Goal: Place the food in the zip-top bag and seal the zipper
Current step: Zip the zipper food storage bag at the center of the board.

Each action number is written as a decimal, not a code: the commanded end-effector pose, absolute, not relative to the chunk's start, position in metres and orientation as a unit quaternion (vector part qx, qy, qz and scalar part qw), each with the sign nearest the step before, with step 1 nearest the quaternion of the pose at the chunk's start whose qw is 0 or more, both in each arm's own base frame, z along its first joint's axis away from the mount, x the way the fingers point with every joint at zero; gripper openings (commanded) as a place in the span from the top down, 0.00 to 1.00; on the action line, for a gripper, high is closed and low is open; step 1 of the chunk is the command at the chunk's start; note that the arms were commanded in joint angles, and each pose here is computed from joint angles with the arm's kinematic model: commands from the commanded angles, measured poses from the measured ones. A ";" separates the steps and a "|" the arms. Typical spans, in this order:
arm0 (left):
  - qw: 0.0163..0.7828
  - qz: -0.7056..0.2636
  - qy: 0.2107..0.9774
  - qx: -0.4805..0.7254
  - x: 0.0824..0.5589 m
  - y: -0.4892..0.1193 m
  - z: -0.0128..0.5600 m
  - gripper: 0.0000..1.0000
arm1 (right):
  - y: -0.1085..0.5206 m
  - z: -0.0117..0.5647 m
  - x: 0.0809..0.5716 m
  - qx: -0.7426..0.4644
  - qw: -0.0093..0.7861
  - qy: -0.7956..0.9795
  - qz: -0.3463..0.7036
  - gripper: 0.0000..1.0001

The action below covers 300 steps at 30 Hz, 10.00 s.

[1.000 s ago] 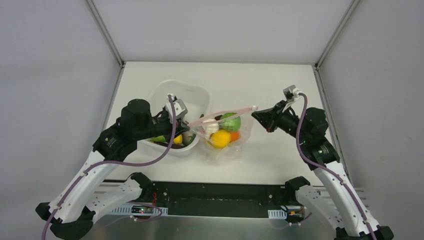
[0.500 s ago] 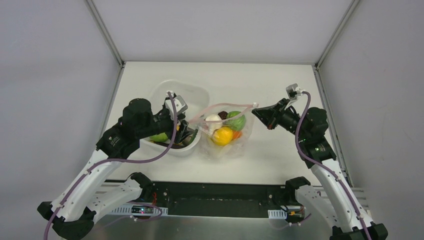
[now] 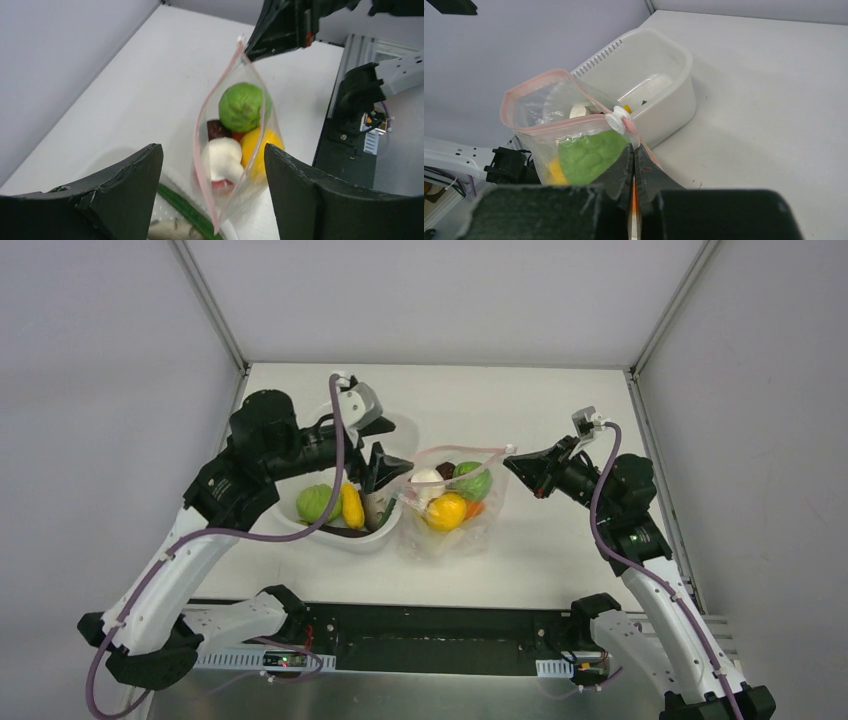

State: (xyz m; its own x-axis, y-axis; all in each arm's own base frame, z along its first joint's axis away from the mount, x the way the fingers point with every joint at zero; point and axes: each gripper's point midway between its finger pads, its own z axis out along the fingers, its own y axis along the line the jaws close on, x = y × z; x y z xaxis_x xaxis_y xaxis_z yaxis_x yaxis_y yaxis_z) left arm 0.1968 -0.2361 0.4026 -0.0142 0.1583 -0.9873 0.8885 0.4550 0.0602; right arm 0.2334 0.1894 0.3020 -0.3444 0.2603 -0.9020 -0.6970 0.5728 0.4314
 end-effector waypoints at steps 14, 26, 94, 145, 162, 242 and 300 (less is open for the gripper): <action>0.509 -0.315 0.585 0.547 0.214 -0.387 0.422 0.30 | 0.189 0.327 0.229 -0.168 0.580 0.664 0.441 1.00; 0.457 -0.317 0.611 0.564 0.230 -0.423 0.373 0.49 | 0.187 0.325 0.223 -0.166 0.574 0.669 0.441 1.00; 0.386 -0.423 0.537 0.619 0.180 -0.413 0.360 1.00 | 0.209 0.315 0.189 -0.304 0.559 0.600 0.485 1.00; 0.338 -0.386 0.554 0.656 0.174 -0.397 0.352 1.00 | 0.215 0.324 0.189 -0.372 0.542 0.587 0.472 0.80; 0.335 -0.313 0.621 0.636 0.180 -0.356 0.333 1.00 | 0.198 0.307 0.203 -0.301 0.579 0.626 0.427 1.00; 0.372 -0.376 0.619 0.581 0.173 -0.343 0.359 1.00 | 0.213 0.339 0.175 -0.399 0.547 0.571 0.465 0.23; 0.393 -0.260 0.702 0.534 0.185 -0.248 0.307 1.00 | 0.181 0.328 0.224 -0.282 0.630 0.640 0.338 1.00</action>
State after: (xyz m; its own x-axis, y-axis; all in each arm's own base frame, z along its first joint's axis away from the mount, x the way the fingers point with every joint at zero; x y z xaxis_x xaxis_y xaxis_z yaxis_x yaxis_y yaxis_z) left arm 0.1919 -0.2767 0.3084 -0.1056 0.5191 -0.8481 0.9693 0.2441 0.0287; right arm 0.2072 0.1967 0.3063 -0.1524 0.0313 -0.9878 -0.8486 0.5083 0.1470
